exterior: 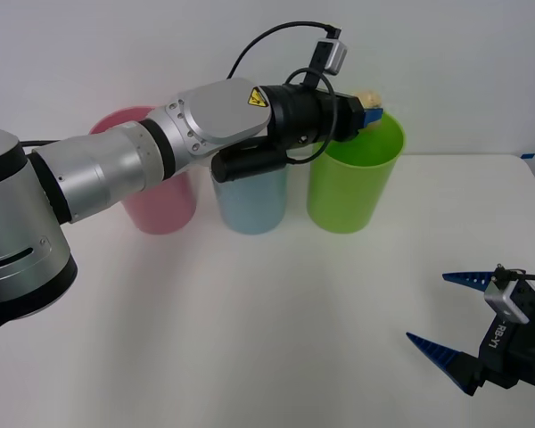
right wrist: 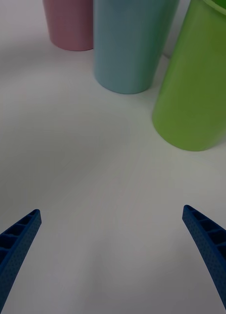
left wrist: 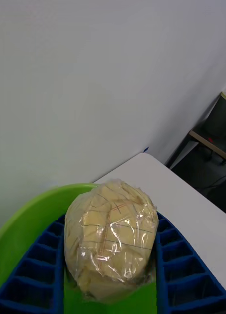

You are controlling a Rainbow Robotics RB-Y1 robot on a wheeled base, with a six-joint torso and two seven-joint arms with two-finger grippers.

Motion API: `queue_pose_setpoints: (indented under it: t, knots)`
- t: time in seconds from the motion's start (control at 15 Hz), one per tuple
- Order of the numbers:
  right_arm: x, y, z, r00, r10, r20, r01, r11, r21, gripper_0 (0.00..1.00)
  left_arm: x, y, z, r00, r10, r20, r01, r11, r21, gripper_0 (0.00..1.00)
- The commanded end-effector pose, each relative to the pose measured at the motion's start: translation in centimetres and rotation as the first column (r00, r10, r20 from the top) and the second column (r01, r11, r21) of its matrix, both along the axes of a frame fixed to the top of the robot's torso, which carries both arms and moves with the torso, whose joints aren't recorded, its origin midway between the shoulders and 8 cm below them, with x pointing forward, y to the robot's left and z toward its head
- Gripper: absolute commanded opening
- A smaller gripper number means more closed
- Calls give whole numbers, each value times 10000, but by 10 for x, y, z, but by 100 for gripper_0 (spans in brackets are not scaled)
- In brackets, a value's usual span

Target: Put cans in the blue bin and PET bottles in the pink bin and trash in the green bin.

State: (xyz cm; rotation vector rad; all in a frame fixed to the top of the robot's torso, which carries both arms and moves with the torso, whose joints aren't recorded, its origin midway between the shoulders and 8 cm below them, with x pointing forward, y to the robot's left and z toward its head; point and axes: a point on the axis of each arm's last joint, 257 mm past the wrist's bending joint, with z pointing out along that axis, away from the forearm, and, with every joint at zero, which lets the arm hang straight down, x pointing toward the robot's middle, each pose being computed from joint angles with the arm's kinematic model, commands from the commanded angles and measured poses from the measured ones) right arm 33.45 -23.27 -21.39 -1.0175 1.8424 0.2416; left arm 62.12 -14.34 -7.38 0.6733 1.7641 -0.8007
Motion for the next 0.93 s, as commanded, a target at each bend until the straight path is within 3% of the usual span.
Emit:
queue_pose_setpoints:
  t: [0.07, 0.8, 0.93]
  knots:
    - [0, 0, 0, 10000, 0, 0, 0, 10000, 0, 100, 2, -3, 1, 10000, 40, 28, -40, 10000, 13, 100]
    - [0, 0, 0, 10000, 0, 0, 0, 10000, 0, 100, 3, -5, 10, 9991, 124, 413, -122, 9999, -52, 100]
    - [0, 0, 0, 10000, 0, 0, 0, 10000, 0, 100, 2, -10, 42, 9979, 42, 639, -4, 9983, -582, 100]
